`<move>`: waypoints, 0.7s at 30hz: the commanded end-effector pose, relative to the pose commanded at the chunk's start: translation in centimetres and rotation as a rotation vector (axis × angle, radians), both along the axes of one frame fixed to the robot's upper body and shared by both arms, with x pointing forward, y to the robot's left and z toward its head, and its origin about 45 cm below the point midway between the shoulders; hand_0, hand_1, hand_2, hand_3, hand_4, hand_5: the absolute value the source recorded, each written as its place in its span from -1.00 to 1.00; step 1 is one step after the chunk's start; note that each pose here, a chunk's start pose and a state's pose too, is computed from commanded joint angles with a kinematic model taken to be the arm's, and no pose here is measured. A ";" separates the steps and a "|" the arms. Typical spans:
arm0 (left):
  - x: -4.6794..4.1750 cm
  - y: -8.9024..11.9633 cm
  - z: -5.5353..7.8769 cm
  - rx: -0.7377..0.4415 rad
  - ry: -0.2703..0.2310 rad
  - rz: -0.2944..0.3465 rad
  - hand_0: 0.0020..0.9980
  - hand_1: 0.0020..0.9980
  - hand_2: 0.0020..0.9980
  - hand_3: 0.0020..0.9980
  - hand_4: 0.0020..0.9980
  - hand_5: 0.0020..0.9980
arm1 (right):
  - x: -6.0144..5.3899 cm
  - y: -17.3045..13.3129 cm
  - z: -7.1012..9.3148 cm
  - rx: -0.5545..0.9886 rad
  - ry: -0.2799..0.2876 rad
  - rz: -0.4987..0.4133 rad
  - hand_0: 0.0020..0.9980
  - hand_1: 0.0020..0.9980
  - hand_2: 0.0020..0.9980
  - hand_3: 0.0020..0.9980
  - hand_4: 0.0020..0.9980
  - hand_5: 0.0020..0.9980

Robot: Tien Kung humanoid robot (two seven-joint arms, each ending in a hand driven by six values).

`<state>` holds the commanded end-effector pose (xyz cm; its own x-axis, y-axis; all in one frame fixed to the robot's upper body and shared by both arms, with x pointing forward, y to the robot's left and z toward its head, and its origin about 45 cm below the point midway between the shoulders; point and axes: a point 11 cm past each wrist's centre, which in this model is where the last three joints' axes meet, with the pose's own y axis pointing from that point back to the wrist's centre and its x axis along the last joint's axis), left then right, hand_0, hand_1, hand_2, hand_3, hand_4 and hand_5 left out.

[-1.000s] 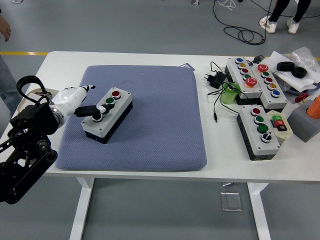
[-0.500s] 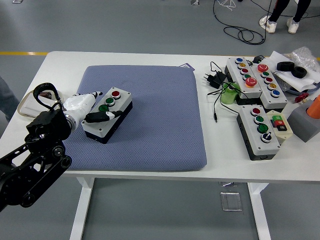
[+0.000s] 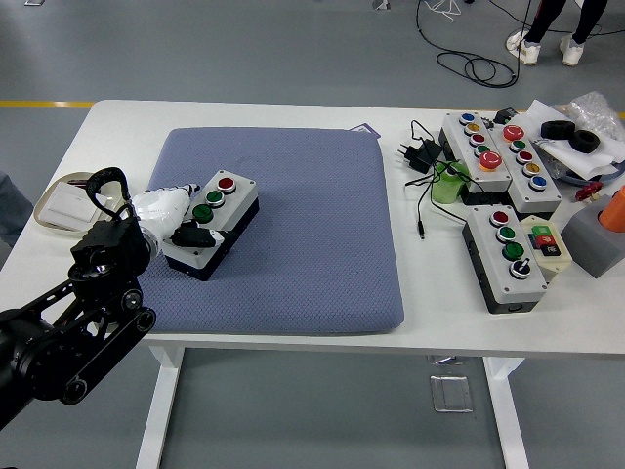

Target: Pick up the button,place it on the desk,press the button,press the button

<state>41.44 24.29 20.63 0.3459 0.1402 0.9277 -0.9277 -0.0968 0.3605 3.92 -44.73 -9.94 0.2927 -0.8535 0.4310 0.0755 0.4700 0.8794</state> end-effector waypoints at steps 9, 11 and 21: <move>0.34 0.0 0.2 0.101 -0.008 -0.027 0.48 0.78 1.00 1.00 0.95 -0.02 | 0.0 0.0 0.0 0.000 0.001 0.000 0.28 -0.11 0.23 0.12 -0.37 -0.58; 0.32 0.0 0.0 0.111 0.008 -0.033 0.48 0.78 1.00 1.00 0.95 -0.02 | 0.0 0.0 0.0 0.000 0.001 0.000 0.28 -0.11 0.23 0.12 -0.37 -0.58; 0.29 0.2 -0.7 0.147 0.047 -0.037 0.11 0.40 0.71 0.97 0.83 -0.14 | -0.2 0.0 0.0 -0.001 0.003 0.000 0.28 -0.11 0.23 0.12 -0.37 -0.58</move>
